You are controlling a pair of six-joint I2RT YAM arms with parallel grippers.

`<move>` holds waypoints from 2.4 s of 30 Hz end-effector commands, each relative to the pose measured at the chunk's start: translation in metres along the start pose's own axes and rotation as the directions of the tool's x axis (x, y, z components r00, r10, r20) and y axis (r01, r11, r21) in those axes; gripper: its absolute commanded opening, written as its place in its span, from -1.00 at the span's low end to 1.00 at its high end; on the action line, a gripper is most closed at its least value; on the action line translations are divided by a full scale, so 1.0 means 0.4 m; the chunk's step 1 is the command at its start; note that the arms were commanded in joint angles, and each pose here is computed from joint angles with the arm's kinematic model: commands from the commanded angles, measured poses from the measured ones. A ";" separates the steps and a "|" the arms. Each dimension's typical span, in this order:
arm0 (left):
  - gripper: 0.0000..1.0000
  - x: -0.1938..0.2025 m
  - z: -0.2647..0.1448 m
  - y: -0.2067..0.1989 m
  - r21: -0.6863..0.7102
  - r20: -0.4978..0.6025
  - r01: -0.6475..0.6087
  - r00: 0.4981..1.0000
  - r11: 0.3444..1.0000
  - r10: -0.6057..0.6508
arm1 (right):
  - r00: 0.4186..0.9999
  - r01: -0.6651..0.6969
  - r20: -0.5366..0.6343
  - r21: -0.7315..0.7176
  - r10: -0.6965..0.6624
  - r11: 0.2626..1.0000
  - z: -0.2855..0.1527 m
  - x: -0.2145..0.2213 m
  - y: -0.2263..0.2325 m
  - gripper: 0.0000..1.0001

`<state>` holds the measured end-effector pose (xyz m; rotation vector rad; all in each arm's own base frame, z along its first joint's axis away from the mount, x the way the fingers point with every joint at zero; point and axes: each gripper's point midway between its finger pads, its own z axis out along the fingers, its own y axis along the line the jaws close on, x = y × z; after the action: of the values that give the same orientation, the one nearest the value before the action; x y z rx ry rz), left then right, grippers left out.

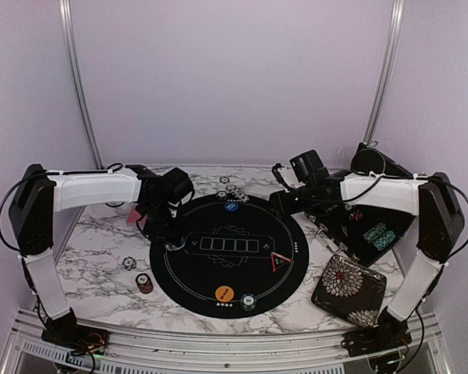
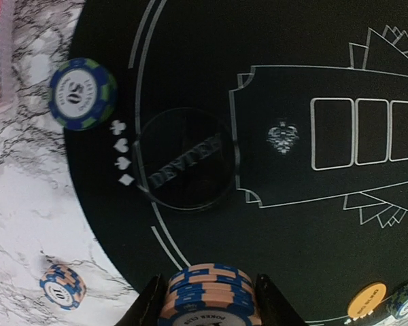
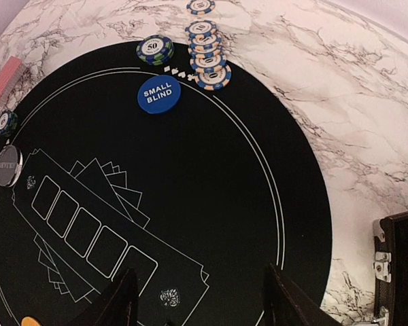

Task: Distribute texas hold em gaming equipment
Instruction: Place the poker chips pile at the big blind area, then pick up the pile of poker chips from the pile of poker chips.

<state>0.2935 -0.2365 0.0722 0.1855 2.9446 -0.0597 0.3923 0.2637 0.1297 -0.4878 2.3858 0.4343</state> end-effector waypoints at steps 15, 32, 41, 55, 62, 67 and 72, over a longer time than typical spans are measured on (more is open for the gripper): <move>-0.35 0.020 0.063 -0.354 0.090 -0.060 -0.231 0.970 0.969 0.236 | 0.994 -0.098 0.044 0.034 0.096 0.995 -0.088 0.044 -0.031 0.20; -0.34 0.092 0.124 -0.490 0.050 -0.082 -0.351 0.932 0.935 0.354 | 0.989 -0.147 0.047 0.114 0.143 0.983 -0.148 0.132 -0.076 0.21; -0.15 0.096 0.126 -0.491 0.035 -0.078 -0.367 0.926 0.930 0.369 | 0.989 -0.145 0.049 0.120 0.140 0.982 -0.160 0.136 -0.078 0.21; 0.21 0.053 0.071 -0.497 0.049 -0.014 -0.359 0.933 0.932 0.360 | 0.991 -0.133 0.038 0.141 0.128 0.981 -0.167 0.131 -0.084 0.21; 0.40 -0.014 -0.022 -0.476 0.090 0.082 -0.326 0.944 0.941 0.319 | 0.994 -0.105 0.016 0.113 0.104 0.988 -0.162 0.118 -0.064 0.21; 0.45 -0.059 -0.084 -0.411 0.136 0.143 -0.264 0.959 0.955 0.245 | 0.998 -0.058 -0.027 0.087 0.061 0.994 -0.135 0.121 -0.011 0.22; 0.46 -0.099 -0.128 -0.281 0.164 0.189 -0.169 0.972 0.972 0.137 | 0.995 0.035 -0.091 0.025 -0.032 0.999 -0.092 0.141 0.116 0.22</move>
<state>0.2877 -0.3770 0.1104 0.5262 2.7952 -0.2349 0.3261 0.2365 0.1272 -0.4128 2.4577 0.3491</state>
